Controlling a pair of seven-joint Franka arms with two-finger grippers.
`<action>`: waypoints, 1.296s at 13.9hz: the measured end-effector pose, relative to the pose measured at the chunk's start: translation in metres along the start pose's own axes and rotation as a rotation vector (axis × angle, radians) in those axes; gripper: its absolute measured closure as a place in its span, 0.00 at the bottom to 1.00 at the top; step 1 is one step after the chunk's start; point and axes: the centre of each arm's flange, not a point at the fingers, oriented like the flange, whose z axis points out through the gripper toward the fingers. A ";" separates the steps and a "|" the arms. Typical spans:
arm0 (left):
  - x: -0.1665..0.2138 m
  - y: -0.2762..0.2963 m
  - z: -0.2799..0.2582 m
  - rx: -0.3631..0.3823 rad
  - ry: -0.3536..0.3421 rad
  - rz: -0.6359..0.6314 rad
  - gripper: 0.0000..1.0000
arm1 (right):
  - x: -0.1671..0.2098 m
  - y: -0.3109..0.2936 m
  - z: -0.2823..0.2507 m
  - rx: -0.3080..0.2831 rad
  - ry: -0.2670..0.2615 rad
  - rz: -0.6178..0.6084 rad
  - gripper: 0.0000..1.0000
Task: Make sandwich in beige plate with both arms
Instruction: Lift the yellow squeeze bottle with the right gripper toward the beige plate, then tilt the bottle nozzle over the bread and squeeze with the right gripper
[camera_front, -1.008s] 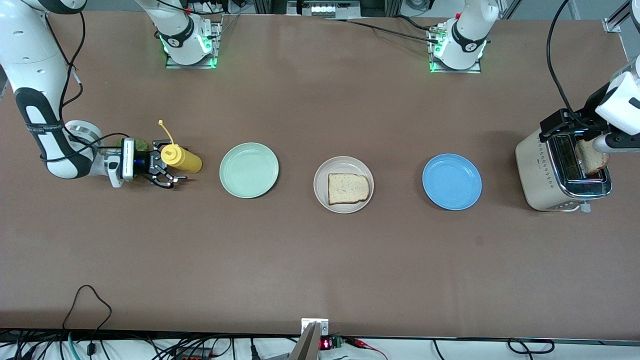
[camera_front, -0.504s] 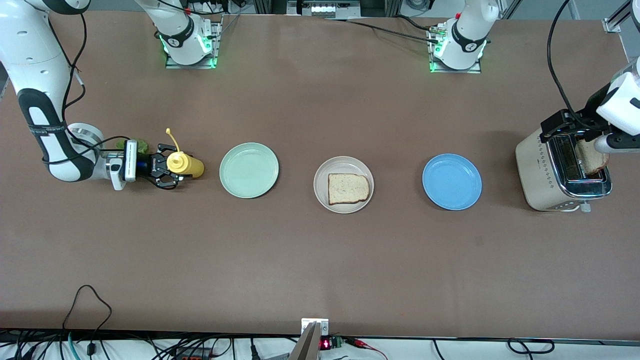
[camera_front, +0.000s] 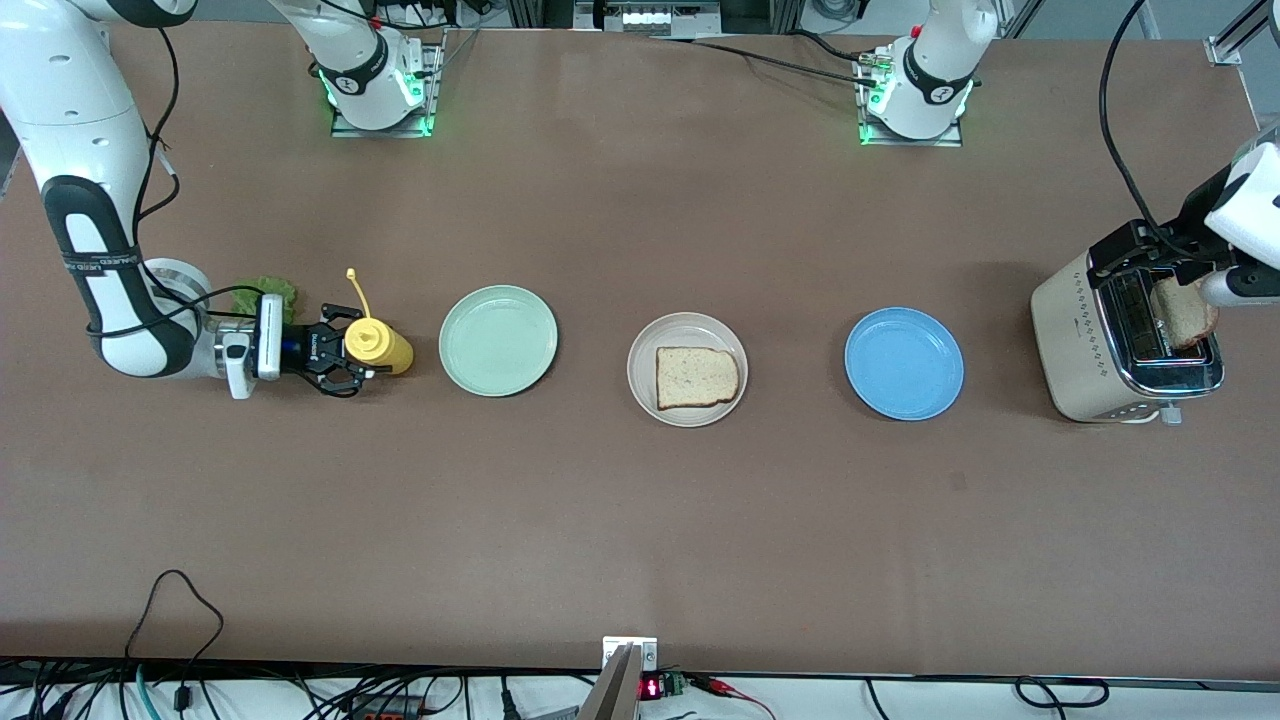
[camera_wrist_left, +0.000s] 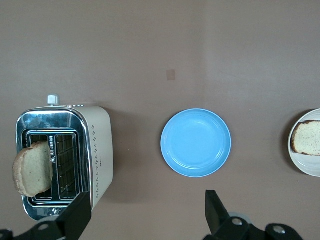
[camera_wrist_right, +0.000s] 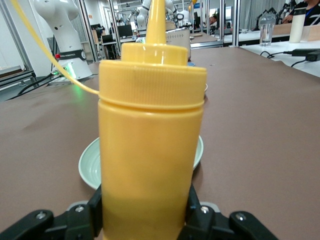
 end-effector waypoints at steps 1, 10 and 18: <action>0.000 0.000 0.000 0.000 0.001 0.000 0.00 | 0.009 0.004 0.002 0.002 -0.025 0.007 0.37; 0.005 0.001 0.000 -0.006 0.014 -0.001 0.00 | 0.126 0.029 0.009 0.015 -0.384 0.110 0.37; 0.005 0.004 -0.006 -0.041 0.023 -0.005 0.00 | 0.271 0.043 0.106 -0.053 -0.701 0.248 0.37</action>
